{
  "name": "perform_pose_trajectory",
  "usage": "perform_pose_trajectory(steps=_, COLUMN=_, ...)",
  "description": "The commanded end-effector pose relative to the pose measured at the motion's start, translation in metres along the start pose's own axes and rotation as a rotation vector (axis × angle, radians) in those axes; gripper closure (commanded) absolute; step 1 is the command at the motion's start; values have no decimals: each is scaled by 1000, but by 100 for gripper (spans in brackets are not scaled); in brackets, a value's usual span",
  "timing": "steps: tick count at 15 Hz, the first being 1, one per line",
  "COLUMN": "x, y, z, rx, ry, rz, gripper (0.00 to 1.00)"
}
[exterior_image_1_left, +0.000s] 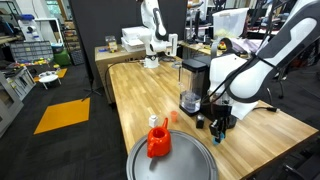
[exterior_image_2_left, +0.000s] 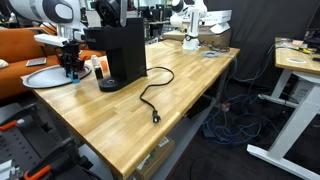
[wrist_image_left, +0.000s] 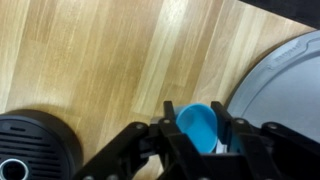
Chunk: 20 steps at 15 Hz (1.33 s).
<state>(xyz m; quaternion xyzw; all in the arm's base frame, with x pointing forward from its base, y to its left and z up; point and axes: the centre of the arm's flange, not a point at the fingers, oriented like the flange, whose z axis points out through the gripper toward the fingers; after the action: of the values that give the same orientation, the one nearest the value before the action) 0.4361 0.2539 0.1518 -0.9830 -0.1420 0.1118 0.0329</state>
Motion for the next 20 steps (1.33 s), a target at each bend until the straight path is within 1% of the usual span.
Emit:
perform_pose_trajectory(steps=1, x=-17, y=-11, z=-20, rx=-21, ry=15, rz=-69, gripper=84)
perform_pose_trajectory(steps=3, x=-25, y=-27, z=-26, rx=-25, ry=20, rz=-108, gripper=84)
perform_pose_trajectory(steps=9, x=-47, y=-94, z=-27, rx=-41, ry=-9, rz=-250, gripper=84)
perform_pose_trajectory(steps=12, x=-56, y=-120, z=-29, rx=-51, ry=-17, rz=-308, gripper=84)
perform_pose_trajectory(steps=16, x=-58, y=-153, z=-30, rx=-67, ry=-20, rz=-387, gripper=84)
perform_pose_trajectory(steps=20, x=-45, y=-185, z=-29, rx=-75, ry=-22, rz=-455, gripper=84)
